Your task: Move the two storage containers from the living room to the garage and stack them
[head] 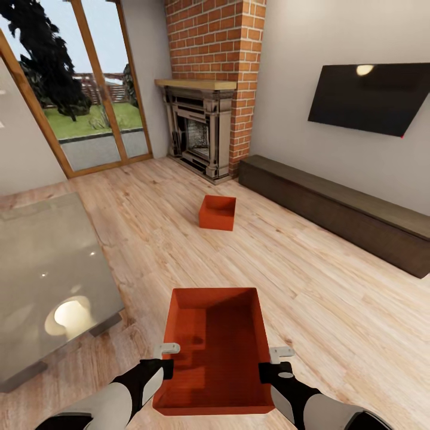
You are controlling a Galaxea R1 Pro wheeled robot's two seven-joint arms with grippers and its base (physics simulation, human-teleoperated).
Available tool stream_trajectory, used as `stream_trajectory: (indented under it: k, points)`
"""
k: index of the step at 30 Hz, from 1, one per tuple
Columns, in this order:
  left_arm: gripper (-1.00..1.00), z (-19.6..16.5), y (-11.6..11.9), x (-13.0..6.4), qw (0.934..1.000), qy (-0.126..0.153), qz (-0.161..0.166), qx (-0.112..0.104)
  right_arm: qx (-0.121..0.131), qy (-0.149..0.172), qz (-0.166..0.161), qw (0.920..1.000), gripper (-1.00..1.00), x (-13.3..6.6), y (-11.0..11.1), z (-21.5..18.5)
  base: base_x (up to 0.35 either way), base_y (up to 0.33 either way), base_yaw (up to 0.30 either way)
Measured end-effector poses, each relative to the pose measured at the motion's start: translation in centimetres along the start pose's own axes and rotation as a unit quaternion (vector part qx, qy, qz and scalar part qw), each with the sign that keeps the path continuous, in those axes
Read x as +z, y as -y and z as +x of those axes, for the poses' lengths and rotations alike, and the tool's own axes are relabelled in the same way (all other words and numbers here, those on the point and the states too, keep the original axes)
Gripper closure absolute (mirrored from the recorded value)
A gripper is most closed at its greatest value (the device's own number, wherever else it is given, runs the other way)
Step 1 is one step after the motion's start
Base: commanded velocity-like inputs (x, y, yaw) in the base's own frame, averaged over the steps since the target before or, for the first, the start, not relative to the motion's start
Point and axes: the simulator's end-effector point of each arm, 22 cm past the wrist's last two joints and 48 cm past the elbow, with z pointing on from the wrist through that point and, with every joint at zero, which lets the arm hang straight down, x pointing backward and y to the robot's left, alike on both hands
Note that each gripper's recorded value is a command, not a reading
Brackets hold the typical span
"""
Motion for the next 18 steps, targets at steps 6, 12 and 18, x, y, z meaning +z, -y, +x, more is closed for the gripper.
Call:
stream_trajectory:
  k: [6, 12, 18]
  points:
    - [1.00, -0.1, 0.0, -0.7, 1.0000, 0.000, 0.000, 0.000, 0.000, 0.000, 0.000, 1.0000, 1.00, -0.6, 0.1, -0.2, 0.000, 0.000, 0.000]
    - [1.00, -0.1, -0.1, -1.3, 1.0000, 0.000, 0.000, 0.000, 0.000, 0.000, 0.000, 1.0000, 1.00, -1.3, 0.1, -0.3, 0.000, 0.000, 0.000]
    - [1.00, -0.1, -0.1, -1.9, 1.0000, 0.000, 0.000, 0.000, 0.000, 0.000, 0.000, 1.0000, 1.00, -1.9, 0.2, -0.4, 0.000, 0.000, 0.000]
